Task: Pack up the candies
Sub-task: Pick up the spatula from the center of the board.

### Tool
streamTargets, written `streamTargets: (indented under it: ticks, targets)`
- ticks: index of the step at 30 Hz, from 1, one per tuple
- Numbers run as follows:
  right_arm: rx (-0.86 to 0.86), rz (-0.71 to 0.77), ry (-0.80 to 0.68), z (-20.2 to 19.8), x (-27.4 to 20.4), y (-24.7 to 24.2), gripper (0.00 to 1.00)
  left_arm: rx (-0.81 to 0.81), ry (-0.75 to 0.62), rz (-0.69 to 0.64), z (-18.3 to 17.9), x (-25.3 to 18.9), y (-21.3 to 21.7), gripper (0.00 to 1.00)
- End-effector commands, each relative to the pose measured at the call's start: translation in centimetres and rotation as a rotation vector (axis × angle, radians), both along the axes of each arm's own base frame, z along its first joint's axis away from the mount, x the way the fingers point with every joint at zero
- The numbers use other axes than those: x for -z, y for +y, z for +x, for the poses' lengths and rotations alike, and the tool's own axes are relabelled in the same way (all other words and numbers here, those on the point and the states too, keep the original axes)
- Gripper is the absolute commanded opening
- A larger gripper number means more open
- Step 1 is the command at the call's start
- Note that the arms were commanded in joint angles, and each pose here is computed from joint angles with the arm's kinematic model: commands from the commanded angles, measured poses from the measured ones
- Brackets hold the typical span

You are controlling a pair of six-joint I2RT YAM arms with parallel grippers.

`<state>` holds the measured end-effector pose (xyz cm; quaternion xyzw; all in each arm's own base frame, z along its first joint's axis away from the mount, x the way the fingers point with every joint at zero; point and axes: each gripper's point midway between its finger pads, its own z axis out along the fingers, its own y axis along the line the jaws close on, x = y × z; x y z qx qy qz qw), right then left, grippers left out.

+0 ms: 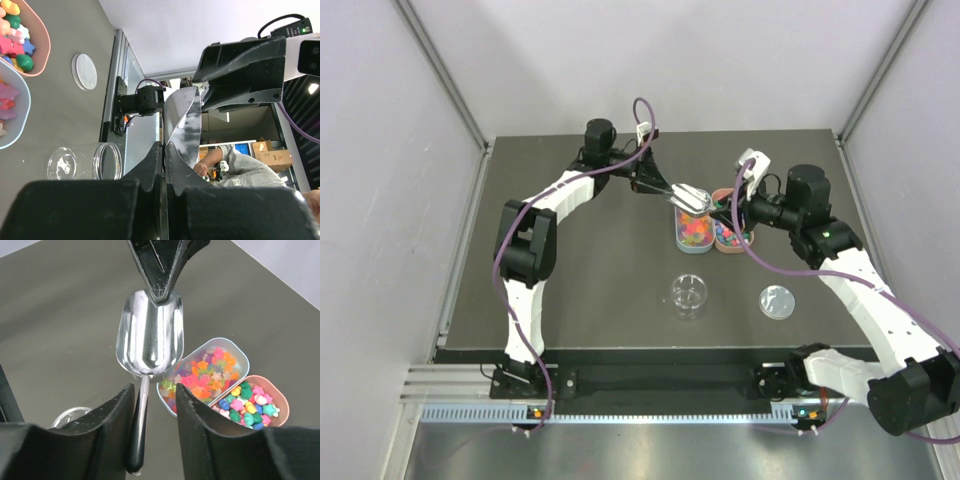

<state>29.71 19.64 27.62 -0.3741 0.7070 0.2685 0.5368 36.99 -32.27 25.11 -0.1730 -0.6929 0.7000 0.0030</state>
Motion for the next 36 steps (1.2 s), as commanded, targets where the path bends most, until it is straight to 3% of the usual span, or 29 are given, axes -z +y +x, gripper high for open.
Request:
streamTargets:
  ticks: [1, 6, 9, 11, 19, 20, 21, 25, 28, 31, 34, 36]
  targets:
    - [-0.023, 0.028, -0.051, 0.2, -1.4, 0.9, 0.38, 0.138, -0.087, -0.052, -3.4, -3.2, 0.7, 0.00]
    - [-0.040, 0.026, -0.057, -0.1, -1.7, 1.1, 0.22, 0.149, -0.086, -0.053, -3.7, -3.1, 0.5, 0.00]
    - [-0.043, 0.019, -0.061, -0.3, -1.8, 0.9, 0.06, 0.147, -0.087, -0.052, -3.7, -3.1, 0.4, 0.00]
    - [-0.039, 0.011, -0.064, -0.6, -1.8, 0.7, 0.01, 0.150, -0.088, -0.053, -3.7, -3.0, 0.3, 0.00]
    - [-0.044, -0.009, -0.074, -1.1, -1.9, 0.4, 0.00, 0.140, -0.087, -0.050, -3.5, -2.8, -0.1, 0.01]
    - [-0.047, -0.019, -0.091, -1.2, -2.1, 0.3, 0.00, 0.134, -0.093, -0.052, -3.4, -2.8, -0.1, 0.09]
    - [-0.045, -0.033, -0.089, -1.4, -1.9, 0.1, 0.00, 0.116, -0.112, -0.055, -3.1, -2.9, -0.2, 0.29]
    - [-0.053, -0.088, -0.109, -2.1, -2.2, -0.7, 0.00, 0.087, -0.135, -0.060, -2.2, -3.1, 0.1, 0.55]
    - [-0.043, -0.109, -0.103, -2.6, -1.9, -1.2, 0.00, 0.053, -0.137, -0.059, -1.1, -3.4, 0.5, 0.64]
    - [0.002, -0.120, -0.063, -2.7, -1.1, -1.9, 0.00, 0.044, -0.172, -0.069, -0.3, -4.0, 0.7, 0.65]
    - [0.134, -0.146, -0.012, -1.5, -0.2, -3.8, 0.00, 0.008, -0.191, -0.071, 0.7, -3.8, 1.0, 0.66]
    - [0.265, -0.180, 0.008, -0.2, 0.4, -5.9, 0.00, -0.021, -0.197, -0.066, 1.5, -3.1, 1.3, 0.75]
